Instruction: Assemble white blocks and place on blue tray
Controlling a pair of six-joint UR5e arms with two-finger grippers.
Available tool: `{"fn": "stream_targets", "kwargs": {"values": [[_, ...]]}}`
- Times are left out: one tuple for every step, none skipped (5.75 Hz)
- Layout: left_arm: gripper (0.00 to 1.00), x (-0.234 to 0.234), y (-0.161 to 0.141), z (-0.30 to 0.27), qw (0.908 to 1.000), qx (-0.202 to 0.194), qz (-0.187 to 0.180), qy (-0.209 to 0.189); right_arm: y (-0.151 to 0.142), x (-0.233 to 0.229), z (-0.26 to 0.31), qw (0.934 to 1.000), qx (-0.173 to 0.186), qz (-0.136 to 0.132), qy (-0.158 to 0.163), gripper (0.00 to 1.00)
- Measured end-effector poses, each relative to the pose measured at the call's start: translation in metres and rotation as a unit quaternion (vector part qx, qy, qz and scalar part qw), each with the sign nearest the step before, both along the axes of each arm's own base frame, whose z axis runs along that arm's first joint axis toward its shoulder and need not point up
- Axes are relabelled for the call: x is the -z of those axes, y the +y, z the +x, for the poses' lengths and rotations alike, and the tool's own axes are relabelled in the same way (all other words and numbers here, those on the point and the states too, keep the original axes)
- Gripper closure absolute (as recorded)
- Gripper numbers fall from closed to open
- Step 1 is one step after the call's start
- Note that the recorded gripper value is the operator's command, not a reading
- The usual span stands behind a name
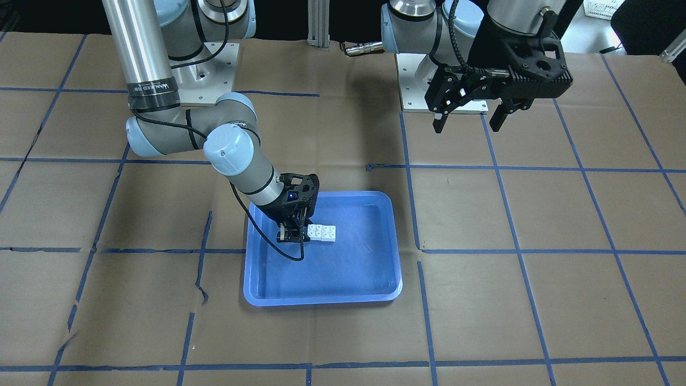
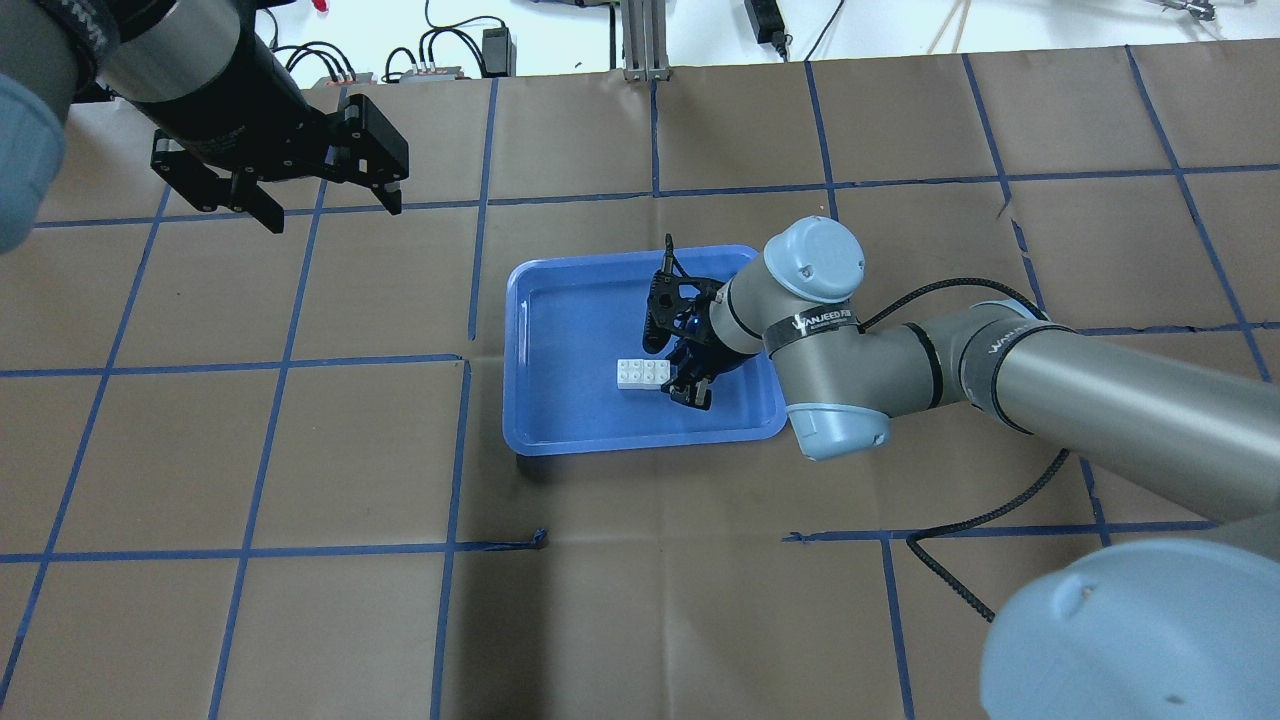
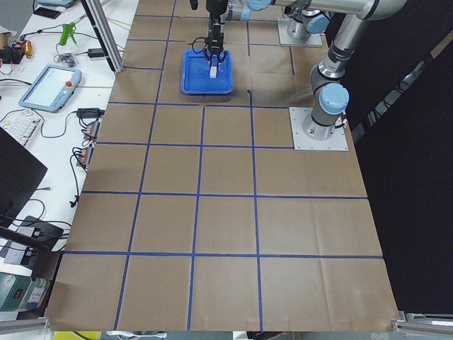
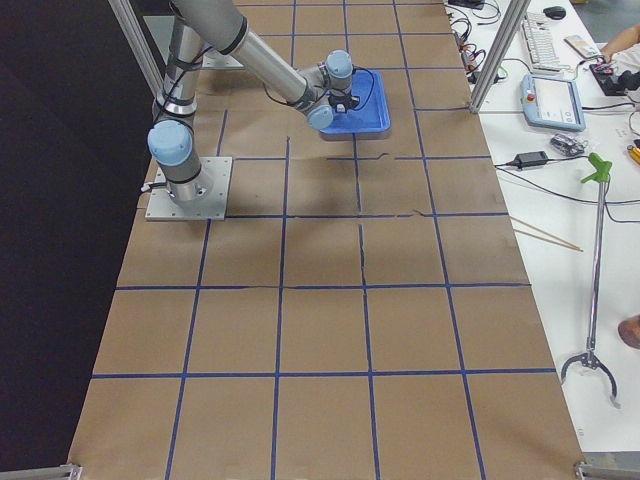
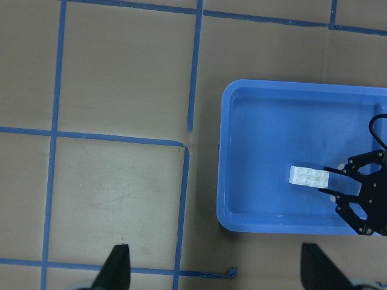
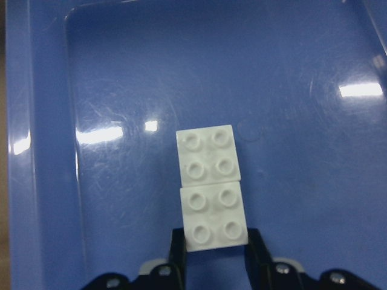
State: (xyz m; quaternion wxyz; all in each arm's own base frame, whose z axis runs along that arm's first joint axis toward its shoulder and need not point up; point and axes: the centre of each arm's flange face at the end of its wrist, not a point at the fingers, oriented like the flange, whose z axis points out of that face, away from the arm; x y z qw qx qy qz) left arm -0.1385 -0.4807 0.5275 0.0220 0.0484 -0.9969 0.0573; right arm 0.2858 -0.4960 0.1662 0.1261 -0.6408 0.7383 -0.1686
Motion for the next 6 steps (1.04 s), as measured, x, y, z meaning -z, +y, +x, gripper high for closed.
{"fn": "stream_targets", "kwargs": {"values": [[0.01,0.0000,0.0000,0.0000,1.0000,0.000,0.000,0.000,0.0000,0.0002,0.0001,1.0000,0.000,0.000,0.000,0.78],[0.01,0.0000,-0.0001,0.0003,1.0000,0.000,0.000,0.000,0.0000,0.0001,0.0002,1.0000,0.000,0.000,-0.001,0.78],[0.01,0.0003,-0.0001,0.0006,1.0000,-0.001,0.000,0.000,0.0001,0.0001,0.0003,1.0000,0.003,0.002,-0.002,0.78],[0.01,0.0004,-0.0001,0.0007,1.0000,-0.001,0.001,0.000,-0.0005,-0.0005,0.0005,0.9999,0.010,0.001,-0.004,0.77],[0.01,0.0005,-0.0001,0.0006,1.0000,-0.001,0.001,0.000,-0.0013,-0.0016,0.0007,0.9999,0.016,-0.002,-0.006,0.75],[0.01,0.0005,0.0000,0.0005,1.0000,0.000,0.001,0.000,-0.0016,-0.0020,0.0007,0.9998,0.018,-0.003,-0.006,0.72]]}}
